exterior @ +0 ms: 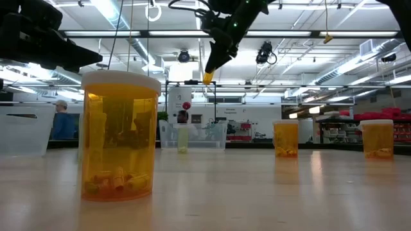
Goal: Pick and place medicine bottles into bin by pill shape (circle, oval)
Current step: Put the small orange pill bottle into the top transparent bin
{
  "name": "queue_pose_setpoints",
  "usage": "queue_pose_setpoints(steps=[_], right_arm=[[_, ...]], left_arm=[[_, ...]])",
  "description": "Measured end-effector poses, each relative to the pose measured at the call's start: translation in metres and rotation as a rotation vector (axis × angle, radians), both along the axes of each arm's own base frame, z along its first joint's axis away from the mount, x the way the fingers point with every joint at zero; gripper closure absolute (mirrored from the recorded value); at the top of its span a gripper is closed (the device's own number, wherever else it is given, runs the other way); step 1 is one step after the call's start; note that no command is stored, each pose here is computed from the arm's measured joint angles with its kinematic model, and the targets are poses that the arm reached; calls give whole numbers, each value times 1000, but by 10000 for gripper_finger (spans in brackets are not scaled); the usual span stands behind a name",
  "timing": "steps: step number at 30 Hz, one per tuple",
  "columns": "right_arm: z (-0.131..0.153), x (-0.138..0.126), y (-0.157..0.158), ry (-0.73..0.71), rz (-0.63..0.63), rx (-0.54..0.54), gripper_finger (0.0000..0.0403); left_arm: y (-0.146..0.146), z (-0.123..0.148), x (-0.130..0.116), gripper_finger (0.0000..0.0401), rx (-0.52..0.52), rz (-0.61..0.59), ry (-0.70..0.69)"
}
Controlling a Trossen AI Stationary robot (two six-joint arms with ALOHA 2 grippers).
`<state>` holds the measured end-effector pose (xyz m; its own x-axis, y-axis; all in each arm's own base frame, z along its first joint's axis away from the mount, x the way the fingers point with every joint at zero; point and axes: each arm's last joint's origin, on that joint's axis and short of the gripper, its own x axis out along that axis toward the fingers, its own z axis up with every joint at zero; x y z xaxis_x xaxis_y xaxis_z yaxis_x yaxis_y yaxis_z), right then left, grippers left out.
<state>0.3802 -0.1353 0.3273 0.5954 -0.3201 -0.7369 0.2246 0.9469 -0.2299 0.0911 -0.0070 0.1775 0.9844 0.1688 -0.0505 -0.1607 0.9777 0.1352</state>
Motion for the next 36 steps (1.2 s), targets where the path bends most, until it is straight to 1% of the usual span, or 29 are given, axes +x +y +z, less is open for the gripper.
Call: queue_pose_setpoints(steps=[5,18,23,29,32,36], right_arm=[[4,1,-8,-47,10,-35,273],[13,2,-28,-147,29,-118,273],[14,-3,-42,-165,9,-107,273],[15,-9,-55,-200,2,-58,273],[7,-5,-62,-210,3,-32,273],[-28,11,-72,-143,8,23,273]], left_arm=[[0,0,0,320,0,0,0],[0,0,0,311,0,0,0],[0,0,0,317,0,0,0],[0,0,0,315,0,0,0],[0,0,0,311,0,0,0],[0,0,0,312,0,0,0]])
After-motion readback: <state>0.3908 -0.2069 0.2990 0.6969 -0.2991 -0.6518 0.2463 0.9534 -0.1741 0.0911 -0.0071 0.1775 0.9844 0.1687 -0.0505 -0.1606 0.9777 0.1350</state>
